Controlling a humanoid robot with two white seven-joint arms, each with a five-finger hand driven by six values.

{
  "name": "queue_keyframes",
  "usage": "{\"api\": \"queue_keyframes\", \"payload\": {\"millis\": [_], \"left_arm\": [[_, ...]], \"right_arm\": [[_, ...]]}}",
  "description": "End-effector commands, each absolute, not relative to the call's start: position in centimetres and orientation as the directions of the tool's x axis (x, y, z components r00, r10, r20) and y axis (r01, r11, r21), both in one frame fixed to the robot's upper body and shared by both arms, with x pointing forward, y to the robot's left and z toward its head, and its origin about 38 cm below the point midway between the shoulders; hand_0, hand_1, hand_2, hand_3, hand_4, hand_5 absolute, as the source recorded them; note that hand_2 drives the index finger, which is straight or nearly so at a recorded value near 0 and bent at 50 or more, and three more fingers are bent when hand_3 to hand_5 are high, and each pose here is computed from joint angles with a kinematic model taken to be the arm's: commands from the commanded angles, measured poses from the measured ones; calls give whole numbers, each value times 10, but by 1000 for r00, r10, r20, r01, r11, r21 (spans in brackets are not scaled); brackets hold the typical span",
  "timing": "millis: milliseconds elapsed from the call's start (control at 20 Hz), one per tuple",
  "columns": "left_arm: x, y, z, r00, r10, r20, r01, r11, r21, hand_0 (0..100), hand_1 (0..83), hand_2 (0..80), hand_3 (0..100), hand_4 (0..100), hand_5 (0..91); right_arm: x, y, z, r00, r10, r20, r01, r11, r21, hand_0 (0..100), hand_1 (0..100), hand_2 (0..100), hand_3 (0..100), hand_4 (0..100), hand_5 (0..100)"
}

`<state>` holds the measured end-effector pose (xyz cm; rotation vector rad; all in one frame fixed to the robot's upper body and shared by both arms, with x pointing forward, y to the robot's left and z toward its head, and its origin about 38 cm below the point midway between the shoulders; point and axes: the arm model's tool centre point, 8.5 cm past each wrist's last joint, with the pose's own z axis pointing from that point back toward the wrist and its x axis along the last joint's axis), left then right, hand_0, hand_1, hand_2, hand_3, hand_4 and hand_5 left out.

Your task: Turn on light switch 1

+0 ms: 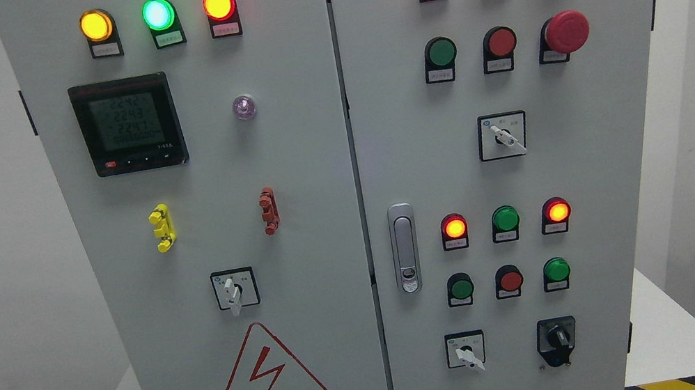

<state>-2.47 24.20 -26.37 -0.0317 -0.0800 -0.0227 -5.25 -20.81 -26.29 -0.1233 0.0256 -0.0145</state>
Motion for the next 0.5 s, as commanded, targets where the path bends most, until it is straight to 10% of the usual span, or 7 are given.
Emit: {"api": "queue_keyframes", "payload": {"millis": [0,451], "left_arm": [[-26,243,-264,996,35,79,-32,999,-33,187,21,0,0,0,0],[-16,270,-260,973,148,178,-151,988,8,197,22,0,0,1,0]], "right_arm": [[-52,-208,-263,1000,-12,-24,9,992,-122,120,389,0,0,0,0],[-52,-208,-263,1000,-12,-24,9,992,-122,120,389,0,0,0,0]]}}
